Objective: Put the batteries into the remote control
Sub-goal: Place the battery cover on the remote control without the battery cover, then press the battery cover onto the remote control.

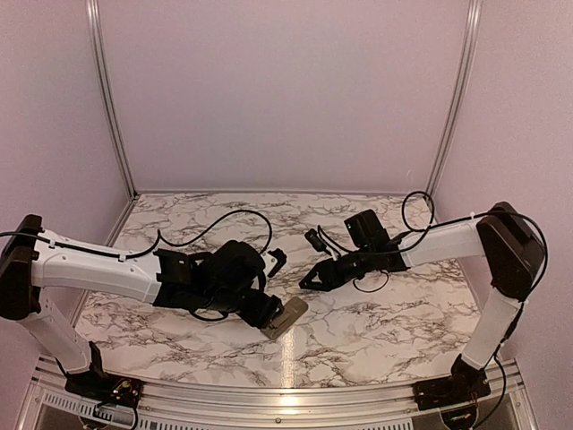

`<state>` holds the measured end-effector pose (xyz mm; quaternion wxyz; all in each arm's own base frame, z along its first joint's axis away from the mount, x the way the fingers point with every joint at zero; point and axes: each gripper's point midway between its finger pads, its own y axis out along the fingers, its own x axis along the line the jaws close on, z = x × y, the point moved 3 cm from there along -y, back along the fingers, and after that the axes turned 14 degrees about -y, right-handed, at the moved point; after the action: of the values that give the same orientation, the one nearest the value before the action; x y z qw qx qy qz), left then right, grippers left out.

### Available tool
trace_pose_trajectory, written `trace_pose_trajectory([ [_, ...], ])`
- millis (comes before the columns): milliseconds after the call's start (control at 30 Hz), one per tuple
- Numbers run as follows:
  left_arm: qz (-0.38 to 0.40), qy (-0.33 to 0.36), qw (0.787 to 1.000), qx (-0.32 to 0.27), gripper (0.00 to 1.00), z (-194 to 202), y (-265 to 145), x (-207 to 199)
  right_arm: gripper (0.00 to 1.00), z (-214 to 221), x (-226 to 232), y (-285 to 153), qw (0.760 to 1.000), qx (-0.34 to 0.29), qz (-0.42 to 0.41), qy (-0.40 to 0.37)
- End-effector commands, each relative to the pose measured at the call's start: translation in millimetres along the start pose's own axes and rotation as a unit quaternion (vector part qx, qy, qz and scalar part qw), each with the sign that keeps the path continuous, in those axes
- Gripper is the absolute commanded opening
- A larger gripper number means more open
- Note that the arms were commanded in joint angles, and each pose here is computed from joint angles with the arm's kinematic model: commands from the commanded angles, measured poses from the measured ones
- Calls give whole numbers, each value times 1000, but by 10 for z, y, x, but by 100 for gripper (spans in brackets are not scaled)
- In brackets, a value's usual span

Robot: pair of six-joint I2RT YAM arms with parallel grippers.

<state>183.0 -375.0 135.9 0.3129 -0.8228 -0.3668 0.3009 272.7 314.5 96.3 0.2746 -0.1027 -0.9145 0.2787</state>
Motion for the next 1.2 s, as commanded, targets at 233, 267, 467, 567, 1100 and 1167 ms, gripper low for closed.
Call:
trace_pose_trajectory([
  [233,25,-121,992,-18,48,155,-119,526,25,-236,496,157,997,19,-43,-63],
  [267,24,-123,992,-19,47,161,-110,540,24,-217,525,199,997,25,-47,-64],
  [467,9,-156,988,-21,47,193,-84,727,18,-112,698,387,994,51,-69,-68],
  [567,4,-163,986,-20,47,218,-68,782,17,-41,780,487,992,65,-80,-72],
  [1100,8,-166,986,-8,47,292,13,791,16,296,649,727,989,115,-78,-57],
  [1167,9,-166,986,-8,47,296,18,791,15,349,611,753,988,123,-73,-53],
])
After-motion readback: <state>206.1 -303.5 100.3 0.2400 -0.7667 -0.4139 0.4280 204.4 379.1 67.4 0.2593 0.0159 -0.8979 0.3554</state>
